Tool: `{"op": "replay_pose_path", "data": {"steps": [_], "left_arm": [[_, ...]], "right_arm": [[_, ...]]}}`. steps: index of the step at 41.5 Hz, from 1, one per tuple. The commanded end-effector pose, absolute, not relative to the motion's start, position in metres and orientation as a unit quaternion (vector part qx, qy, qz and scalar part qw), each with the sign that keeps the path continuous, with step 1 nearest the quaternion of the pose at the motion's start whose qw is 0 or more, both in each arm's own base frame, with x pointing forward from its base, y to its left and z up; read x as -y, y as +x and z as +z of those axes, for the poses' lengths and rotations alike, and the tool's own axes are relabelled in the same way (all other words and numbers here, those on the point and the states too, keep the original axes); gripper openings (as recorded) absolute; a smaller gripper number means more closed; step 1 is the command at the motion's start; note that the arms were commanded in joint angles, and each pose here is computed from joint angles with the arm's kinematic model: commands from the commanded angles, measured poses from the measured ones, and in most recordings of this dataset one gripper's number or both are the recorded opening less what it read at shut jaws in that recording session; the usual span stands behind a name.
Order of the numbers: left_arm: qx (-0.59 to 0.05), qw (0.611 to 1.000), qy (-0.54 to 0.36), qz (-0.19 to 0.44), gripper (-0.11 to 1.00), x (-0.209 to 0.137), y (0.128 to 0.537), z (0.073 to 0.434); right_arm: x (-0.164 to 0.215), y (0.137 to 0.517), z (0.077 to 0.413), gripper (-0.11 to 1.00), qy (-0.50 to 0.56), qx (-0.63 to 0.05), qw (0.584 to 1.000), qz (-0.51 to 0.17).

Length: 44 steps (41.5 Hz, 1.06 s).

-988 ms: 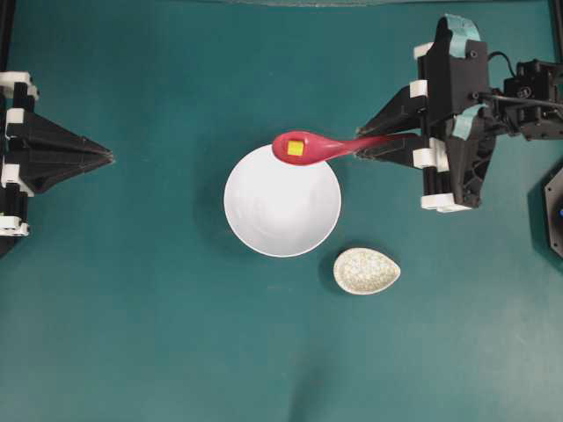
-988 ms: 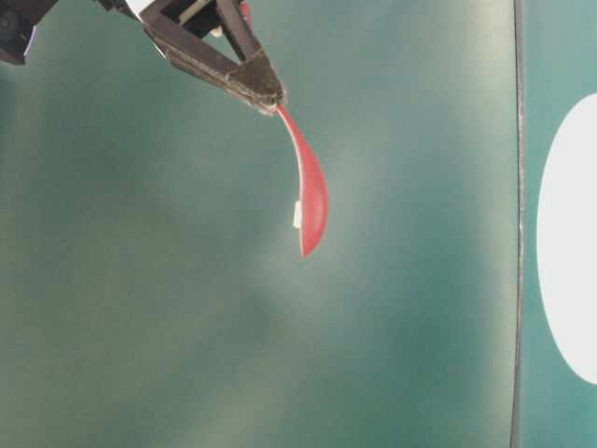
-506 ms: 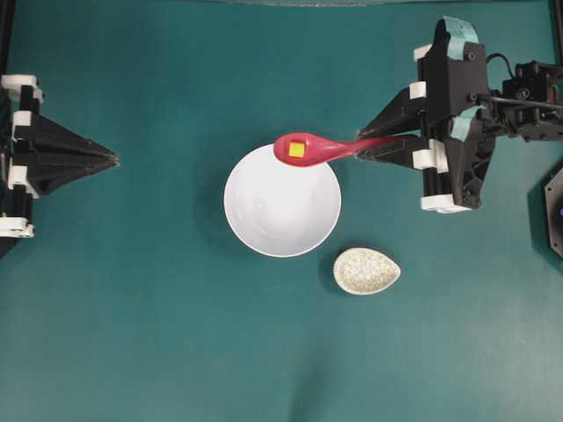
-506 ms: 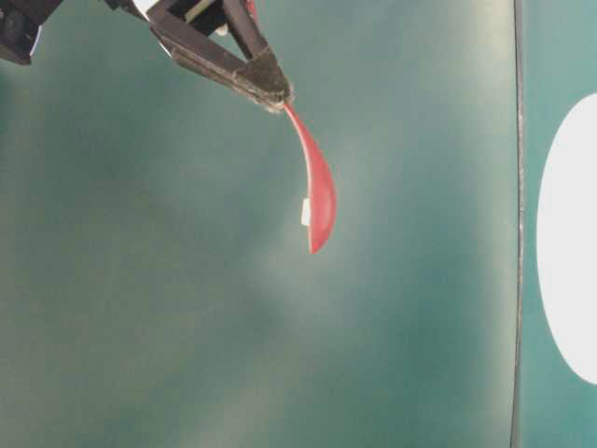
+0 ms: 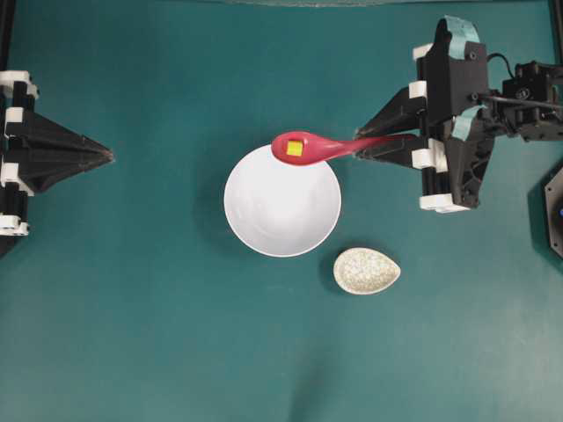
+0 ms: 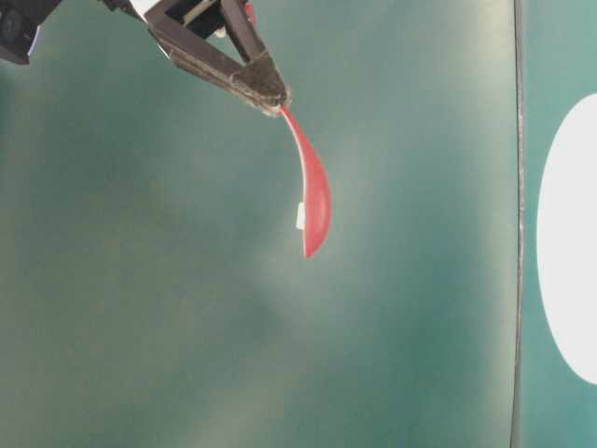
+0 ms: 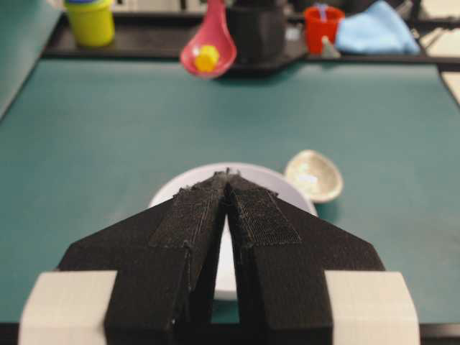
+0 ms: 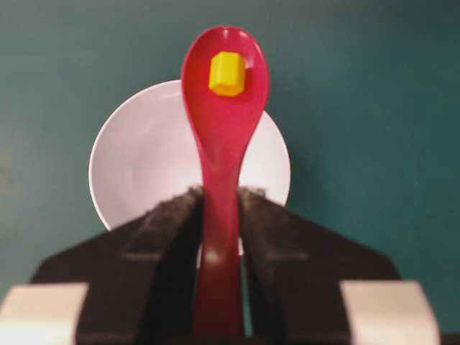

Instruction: Scoop the yellow hexagonal prism block from the bowl with a spoon using the right arm.

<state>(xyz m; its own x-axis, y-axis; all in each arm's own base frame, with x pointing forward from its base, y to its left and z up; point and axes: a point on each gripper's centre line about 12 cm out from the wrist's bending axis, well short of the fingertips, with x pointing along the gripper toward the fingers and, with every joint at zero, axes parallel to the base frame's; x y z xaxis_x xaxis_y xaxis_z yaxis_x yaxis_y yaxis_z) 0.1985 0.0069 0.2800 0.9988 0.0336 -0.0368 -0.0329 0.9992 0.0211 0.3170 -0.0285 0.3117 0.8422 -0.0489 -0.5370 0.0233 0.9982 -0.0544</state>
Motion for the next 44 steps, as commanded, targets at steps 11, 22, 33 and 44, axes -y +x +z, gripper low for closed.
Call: {"op": "replay_pose_path", "data": {"steps": [11, 22, 33, 44], "left_arm": [[-0.007, 1.000, 0.013, 0.017, 0.06, -0.0073, 0.2011, 0.2899], [-0.006, 1.000, 0.014, 0.017, 0.06, -0.0073, 0.2009, 0.2904], [-0.007, 1.000, 0.013, 0.017, 0.06, -0.0073, 0.2011, 0.2899], [-0.006, 1.000, 0.014, 0.017, 0.06, -0.0073, 0.2009, 0.2904]], "right_arm": [[0.0291, 0.3188, 0.3188, 0.25, -0.021, -0.268, 0.963, -0.020], [0.0297, 0.3226, 0.3141, 0.25, -0.021, -0.270, 0.962, -0.021], [0.0298, 0.3229, 0.3133, 0.25, -0.022, -0.270, 0.962, -0.021], [0.0298, 0.3222, 0.3109, 0.25, -0.022, -0.273, 0.962, -0.021]]}}
